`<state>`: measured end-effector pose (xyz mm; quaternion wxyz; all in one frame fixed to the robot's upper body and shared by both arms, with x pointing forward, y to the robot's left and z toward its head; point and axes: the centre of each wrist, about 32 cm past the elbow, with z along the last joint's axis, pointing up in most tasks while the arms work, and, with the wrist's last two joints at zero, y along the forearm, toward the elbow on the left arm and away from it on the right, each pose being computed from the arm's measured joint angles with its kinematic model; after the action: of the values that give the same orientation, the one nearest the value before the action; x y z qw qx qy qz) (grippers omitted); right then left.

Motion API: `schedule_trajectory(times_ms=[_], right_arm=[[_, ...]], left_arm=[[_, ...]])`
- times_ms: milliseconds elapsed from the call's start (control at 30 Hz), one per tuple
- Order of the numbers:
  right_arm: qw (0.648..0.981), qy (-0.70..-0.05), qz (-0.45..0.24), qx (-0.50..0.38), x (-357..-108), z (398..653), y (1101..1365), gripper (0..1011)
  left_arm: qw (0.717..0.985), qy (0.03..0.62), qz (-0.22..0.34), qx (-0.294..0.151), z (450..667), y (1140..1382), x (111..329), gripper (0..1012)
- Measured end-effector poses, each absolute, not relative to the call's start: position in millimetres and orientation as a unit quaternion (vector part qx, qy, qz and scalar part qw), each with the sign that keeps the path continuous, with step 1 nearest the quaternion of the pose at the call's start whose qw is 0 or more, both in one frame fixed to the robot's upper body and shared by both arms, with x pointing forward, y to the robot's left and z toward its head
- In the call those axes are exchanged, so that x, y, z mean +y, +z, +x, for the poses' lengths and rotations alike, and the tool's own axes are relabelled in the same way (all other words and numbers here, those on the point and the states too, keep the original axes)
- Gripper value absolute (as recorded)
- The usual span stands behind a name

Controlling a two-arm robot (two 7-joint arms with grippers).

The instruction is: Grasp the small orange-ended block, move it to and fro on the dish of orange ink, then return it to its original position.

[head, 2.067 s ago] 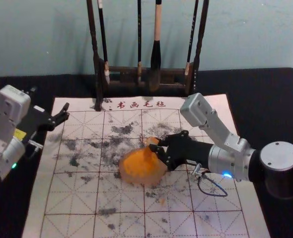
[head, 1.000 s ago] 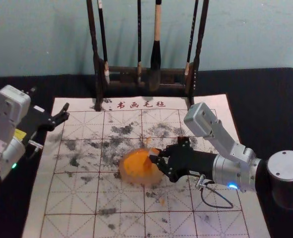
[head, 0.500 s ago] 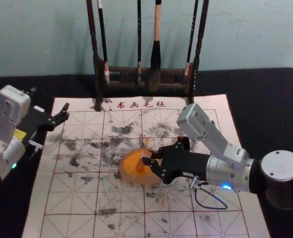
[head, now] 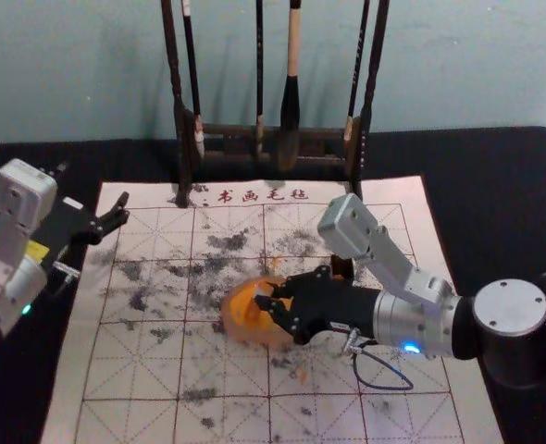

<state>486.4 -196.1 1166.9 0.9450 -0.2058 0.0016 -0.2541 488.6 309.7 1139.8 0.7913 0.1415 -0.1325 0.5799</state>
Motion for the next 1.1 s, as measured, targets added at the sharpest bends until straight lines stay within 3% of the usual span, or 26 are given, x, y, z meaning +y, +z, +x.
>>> schedule_trajectory(times_ms=[1100], right_arm=[[0.935,-0.289,-0.208,-0.002,-200,502,1167,129]], left_arm=[[0.791,0.580,0.141,-0.132,489,1140,310,1001]])
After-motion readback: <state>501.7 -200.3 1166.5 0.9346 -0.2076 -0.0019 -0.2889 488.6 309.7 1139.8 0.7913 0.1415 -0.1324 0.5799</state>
